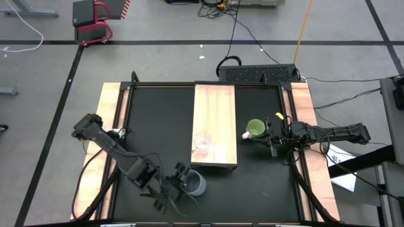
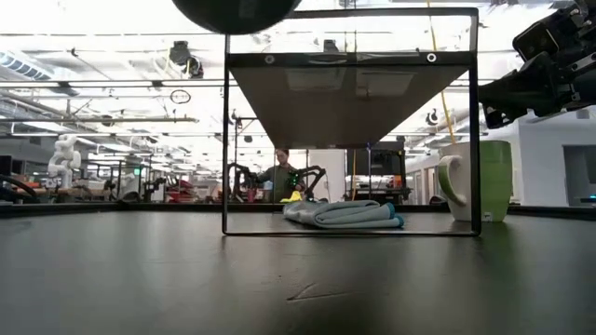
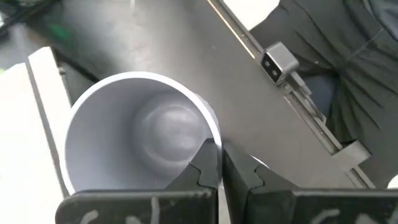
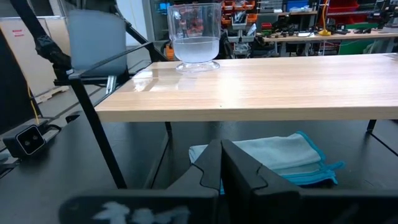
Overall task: Stack small to large cups/mugs on shelf
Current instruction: Put the gray mug on the shelf
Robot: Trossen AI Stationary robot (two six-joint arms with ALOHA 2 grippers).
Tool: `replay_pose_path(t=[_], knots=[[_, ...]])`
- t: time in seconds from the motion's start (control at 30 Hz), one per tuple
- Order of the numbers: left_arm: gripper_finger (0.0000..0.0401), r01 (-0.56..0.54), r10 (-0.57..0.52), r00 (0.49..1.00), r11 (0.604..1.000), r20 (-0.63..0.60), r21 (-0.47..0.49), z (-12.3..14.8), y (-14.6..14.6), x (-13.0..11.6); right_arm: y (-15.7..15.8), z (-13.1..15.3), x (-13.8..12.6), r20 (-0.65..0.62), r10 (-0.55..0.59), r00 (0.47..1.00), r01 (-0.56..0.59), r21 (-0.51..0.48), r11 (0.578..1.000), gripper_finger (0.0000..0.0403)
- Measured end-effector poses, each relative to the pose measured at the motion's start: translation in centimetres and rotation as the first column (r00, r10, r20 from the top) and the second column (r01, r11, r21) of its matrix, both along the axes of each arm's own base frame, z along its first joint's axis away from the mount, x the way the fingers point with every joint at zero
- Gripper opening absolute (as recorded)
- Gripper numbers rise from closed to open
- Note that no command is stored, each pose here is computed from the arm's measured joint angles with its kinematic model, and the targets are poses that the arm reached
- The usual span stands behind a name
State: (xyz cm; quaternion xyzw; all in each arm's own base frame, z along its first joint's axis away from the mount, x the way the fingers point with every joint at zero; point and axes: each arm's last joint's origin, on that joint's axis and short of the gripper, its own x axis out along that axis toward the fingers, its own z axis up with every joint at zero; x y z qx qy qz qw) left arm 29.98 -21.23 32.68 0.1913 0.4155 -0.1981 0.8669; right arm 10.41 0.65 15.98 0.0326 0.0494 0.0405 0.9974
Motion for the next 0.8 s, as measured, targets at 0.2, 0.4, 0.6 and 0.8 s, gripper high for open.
replay_pose_path(t=[0.2, 0.4, 0.6, 0.8], knots=[[0.0004, -0.006, 0.006, 1.0, 1.0, 0.024, -0.005, 2.1, 1.1, -1.7, 0.0, 0.0, 0.0, 0.0, 0.0, 1.0, 0.0, -0.003, 1.0, 0.0], [0.0003, -0.056, 0.05, 0.99, 0.998, 0.134, 0.039, 4.9, 2.2, -4.2, 0.0, 0.0, 0.0, 0.0, 0.0, 1.0, 0.0, -0.003, 1.0, 0.0], [0.0003, -0.146, 0.126, 0.966, 0.987, 0.224, 0.073, 7.4, 4.1, -7.0, 0.0, 0.0, 0.0, -0.001, 0.0, 1.0, 0.0, -0.003, 1.0, 0.0], [0.0003, -0.211, 0.169, 0.939, 0.971, 0.3, 0.114, 8.9, 5.4, -9.0, 0.0, 0.0, 0.0, -0.003, 0.0, 1.0, 0.0, -0.003, 1.0, 0.0]])
